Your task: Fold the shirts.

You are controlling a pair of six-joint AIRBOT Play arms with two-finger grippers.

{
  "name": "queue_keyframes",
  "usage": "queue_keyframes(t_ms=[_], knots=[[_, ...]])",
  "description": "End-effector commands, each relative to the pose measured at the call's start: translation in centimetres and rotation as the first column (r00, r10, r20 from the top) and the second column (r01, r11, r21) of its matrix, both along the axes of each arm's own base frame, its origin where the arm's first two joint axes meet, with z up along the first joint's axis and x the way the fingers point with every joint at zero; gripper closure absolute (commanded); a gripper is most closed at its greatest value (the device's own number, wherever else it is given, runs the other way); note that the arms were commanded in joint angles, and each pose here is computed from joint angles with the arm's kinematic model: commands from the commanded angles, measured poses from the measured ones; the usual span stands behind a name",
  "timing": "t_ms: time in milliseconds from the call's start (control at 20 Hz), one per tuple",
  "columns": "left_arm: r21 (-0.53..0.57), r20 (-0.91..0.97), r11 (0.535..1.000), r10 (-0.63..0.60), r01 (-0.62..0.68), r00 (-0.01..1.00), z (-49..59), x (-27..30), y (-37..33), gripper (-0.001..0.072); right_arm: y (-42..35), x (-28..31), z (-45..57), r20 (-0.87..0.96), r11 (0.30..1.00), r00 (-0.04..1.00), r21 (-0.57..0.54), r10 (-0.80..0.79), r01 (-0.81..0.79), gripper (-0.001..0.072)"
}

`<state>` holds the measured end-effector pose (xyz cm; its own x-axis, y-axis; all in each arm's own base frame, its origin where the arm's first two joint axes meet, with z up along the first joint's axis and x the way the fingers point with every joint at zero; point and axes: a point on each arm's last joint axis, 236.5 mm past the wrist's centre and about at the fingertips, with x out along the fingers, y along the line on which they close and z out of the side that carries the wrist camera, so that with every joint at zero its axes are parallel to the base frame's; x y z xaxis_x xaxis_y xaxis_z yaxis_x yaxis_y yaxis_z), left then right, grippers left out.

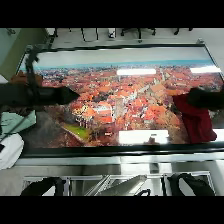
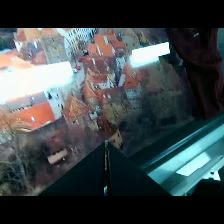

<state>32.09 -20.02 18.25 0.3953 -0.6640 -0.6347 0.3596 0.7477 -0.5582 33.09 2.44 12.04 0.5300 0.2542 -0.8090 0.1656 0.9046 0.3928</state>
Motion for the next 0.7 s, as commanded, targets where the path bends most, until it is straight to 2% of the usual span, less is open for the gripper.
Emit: queue_keyframes(t_ms=[0, 150, 350, 650], knots=[[0.013, -0.094, 1.000, 0.001, 0.001, 0.996, -6.2, -5.4, -2.1, 0.0694, 7.1, -3.7, -4.6, -0.036, 0.982, 0.982, 0.031, 0.187, -0.186, 0.0686], [-0.004, -0.152, 0.999, 0.033, -0.034, 0.988, -9.3, -8.6, -1.9, 0.0694, 8.7, -5.1, -6.5, -0.059, 0.973, 0.972, 0.037, 0.229, -0.227, 0.0685], [-0.031, -0.101, 0.998, 0.050, -0.053, 0.994, -9.2, -10.3, -1.0, 0.0693, 9.4, -7.1, -7.1, -0.138, 0.965, 0.956, 0.078, 0.259, -0.250, 0.0685], [-0.050, -0.064, 0.997, 0.047, -0.051, 0.997, -8.9, -11.9, -0.4, 0.0693, 9.4, -7.1, -7.2, -0.142, 0.965, 0.955, 0.079, 0.259, -0.250, 0.0685]])
